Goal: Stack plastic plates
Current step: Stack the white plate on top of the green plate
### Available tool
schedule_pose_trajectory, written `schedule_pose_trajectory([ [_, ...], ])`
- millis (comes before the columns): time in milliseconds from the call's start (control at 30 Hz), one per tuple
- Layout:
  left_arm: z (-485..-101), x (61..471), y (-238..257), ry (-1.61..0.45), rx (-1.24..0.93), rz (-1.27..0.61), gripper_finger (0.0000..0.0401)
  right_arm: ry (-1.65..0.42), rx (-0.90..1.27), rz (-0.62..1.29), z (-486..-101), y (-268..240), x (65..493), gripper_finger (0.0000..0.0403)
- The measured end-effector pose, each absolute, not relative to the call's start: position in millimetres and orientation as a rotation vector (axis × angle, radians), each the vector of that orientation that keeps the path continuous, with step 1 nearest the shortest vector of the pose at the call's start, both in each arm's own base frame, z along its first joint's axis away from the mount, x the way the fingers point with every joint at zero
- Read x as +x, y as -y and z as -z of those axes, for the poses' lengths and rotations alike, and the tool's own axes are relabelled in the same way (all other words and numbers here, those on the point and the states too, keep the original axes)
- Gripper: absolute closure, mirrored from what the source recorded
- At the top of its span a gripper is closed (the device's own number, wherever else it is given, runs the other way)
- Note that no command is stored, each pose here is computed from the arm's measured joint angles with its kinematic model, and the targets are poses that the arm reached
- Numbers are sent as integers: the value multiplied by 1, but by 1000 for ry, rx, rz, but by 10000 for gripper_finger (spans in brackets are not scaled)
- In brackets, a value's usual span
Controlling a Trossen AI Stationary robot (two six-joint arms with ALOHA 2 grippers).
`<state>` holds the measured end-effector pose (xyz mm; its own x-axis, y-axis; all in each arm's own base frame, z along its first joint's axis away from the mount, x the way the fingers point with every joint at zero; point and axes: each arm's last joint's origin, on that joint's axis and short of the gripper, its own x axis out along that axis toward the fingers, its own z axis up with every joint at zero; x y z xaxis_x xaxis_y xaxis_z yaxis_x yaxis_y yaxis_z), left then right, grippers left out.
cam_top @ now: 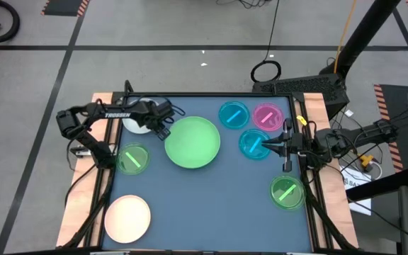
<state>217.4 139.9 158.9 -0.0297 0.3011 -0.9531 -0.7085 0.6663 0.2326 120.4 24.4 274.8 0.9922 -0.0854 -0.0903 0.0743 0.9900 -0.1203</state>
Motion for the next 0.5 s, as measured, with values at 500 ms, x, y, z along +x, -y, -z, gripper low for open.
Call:
schedule_pose_trajectory([
  [500, -145, 212, -135, -1372, -268, -921, 292, -96, -117, 80, -275, -24, 120, 371],
])
